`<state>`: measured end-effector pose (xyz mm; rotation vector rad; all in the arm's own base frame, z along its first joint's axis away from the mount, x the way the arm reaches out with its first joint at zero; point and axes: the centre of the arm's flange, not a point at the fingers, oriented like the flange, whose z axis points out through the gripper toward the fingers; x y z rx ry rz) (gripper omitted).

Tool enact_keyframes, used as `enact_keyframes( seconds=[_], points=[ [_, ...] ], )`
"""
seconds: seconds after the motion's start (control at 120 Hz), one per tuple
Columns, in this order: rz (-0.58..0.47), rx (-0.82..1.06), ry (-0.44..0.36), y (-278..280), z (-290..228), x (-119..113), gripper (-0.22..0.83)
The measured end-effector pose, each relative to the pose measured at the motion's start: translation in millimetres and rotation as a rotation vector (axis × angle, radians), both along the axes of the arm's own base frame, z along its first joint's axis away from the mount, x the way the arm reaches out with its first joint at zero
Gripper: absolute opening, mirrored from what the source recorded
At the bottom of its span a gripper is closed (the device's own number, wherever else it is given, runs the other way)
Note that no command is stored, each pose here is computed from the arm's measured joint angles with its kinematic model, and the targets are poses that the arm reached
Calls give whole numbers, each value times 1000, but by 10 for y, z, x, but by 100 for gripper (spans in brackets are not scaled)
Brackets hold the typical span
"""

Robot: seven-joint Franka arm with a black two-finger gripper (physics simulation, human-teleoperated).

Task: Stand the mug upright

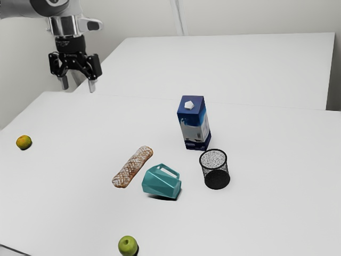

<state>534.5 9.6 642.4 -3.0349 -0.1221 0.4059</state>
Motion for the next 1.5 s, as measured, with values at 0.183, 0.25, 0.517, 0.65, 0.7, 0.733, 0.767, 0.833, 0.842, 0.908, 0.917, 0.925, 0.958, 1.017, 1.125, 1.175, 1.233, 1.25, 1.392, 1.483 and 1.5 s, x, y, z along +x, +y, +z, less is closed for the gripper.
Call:
enact_keyframes(
  seconds=[0.183,0.25,0.517,0.65,0.7,0.733,0.767,0.833,0.842,0.908,0.917,0.925,0.958,1.017,1.125,1.175,1.233,1.25,1.392,1.483,1.5],
  points=[
    [5,-77,-111,-37,-286,240,60],
    [52,-195,-74,98,-873,272,60],
    [364,-762,-108,478,-2850,-126,60],
    [403,-888,-168,338,-3298,-282,60],
    [407,-914,-198,327,-3391,-322,60],
    [400,-925,-221,320,-3423,-325,60],
    [396,-934,-241,313,-3471,-321,60],
    [387,-947,-270,298,-3599,-309,60],
    [386,-949,-273,297,-3615,-308,60],
    [373,-963,-301,282,-3699,-300,59],
    [371,-965,-303,275,-3709,-305,58],
    [368,-967,-306,268,-3717,-309,58],
    [358,-976,-316,228,-3741,-328,53],
    [333,-995,-338,160,-3734,-358,54],
    [292,-1029,-374,55,-3702,-454,56],
    [268,-1040,-390,8,-3677,-466,57],
    [244,-1053,-400,-62,-3683,-487,58],
    [237,-1056,-402,-83,-3685,-493,58],
    [200,-1073,-408,-198,-3769,-572,59],
    [183,-1079,-417,-231,-3812,-592,55],
    [180,-1080,-418,-238,-3820,-597,53]
  ],
)
